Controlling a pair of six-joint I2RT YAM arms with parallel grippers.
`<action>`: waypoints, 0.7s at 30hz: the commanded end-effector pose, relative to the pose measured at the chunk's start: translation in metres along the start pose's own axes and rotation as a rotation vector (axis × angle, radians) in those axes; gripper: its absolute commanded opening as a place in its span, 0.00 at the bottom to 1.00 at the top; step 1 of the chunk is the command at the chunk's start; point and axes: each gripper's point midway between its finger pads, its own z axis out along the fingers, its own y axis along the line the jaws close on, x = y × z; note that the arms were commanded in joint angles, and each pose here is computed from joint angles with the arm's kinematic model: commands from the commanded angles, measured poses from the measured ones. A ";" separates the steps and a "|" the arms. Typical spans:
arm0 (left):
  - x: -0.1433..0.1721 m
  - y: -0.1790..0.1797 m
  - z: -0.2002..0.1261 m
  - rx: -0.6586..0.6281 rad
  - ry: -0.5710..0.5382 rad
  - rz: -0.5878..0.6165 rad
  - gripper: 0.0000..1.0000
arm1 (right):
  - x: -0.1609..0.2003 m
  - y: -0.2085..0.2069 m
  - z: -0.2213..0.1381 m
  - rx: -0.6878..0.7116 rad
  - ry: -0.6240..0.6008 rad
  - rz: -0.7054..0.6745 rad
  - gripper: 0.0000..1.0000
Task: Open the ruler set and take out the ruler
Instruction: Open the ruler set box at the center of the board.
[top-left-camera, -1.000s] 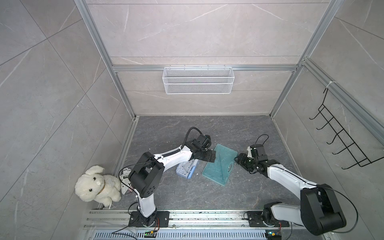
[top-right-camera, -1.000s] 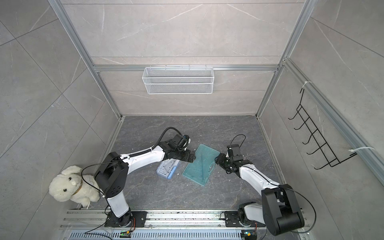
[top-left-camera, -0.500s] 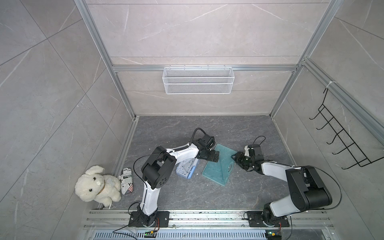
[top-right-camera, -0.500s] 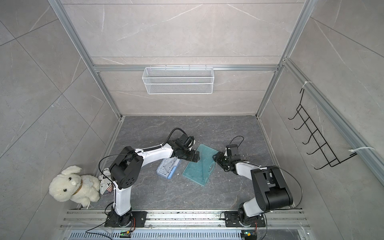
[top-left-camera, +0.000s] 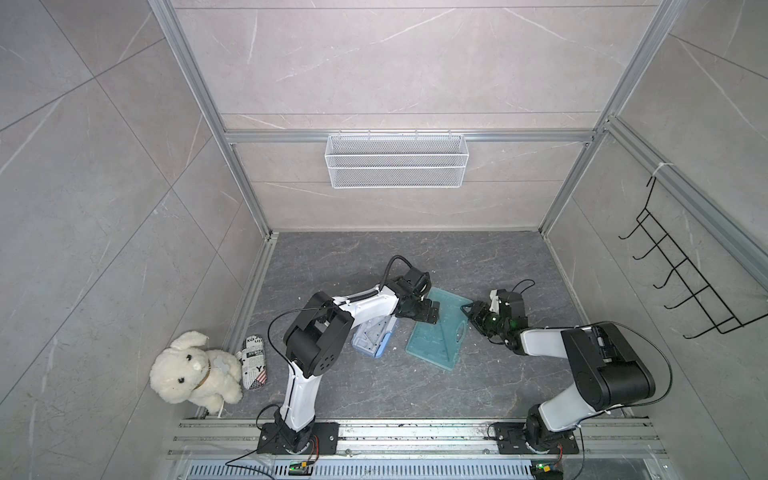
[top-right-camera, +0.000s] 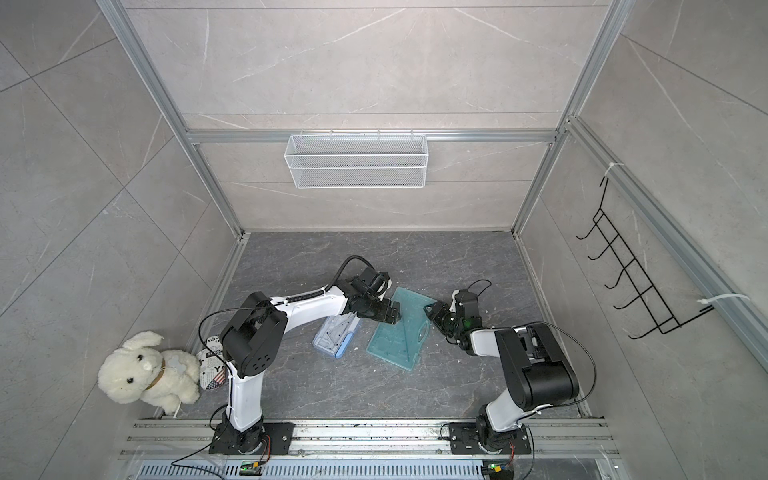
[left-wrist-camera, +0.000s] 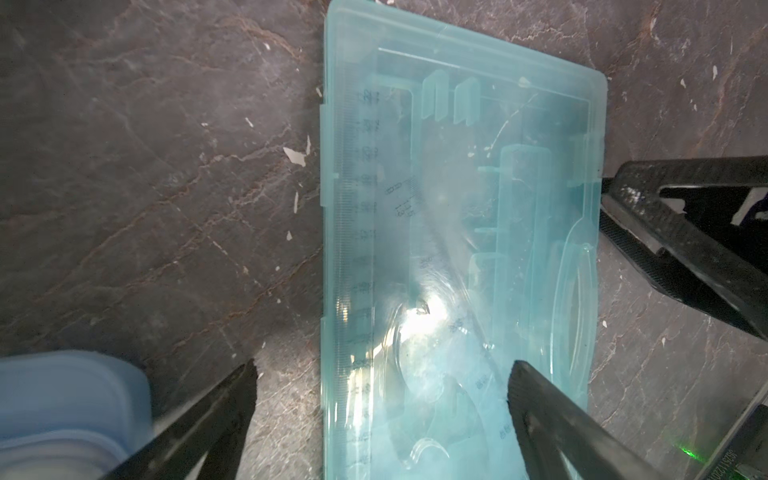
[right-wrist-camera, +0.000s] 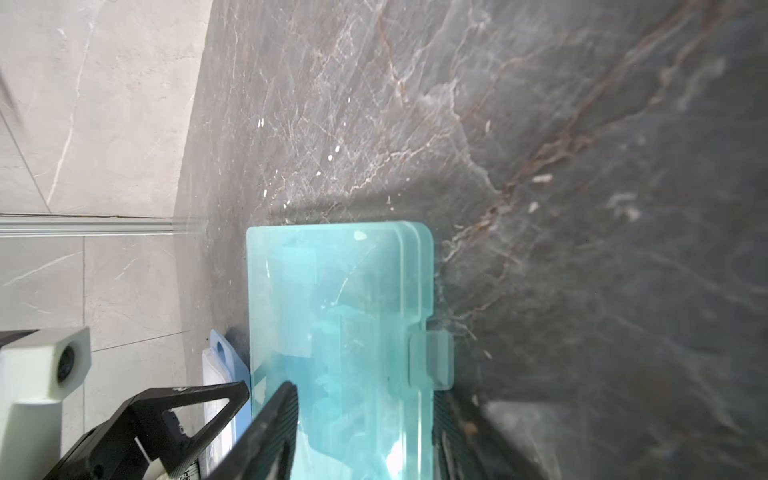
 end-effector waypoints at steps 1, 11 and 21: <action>-0.003 -0.005 -0.001 0.018 0.007 -0.011 0.96 | 0.003 0.000 -0.002 -0.022 -0.002 0.016 0.55; -0.002 -0.006 -0.002 0.021 0.007 -0.014 0.96 | -0.010 0.023 -0.011 -0.060 -0.033 -0.051 0.55; -0.001 -0.006 -0.003 0.022 0.006 -0.011 0.96 | -0.013 0.026 -0.008 -0.063 -0.027 -0.057 0.55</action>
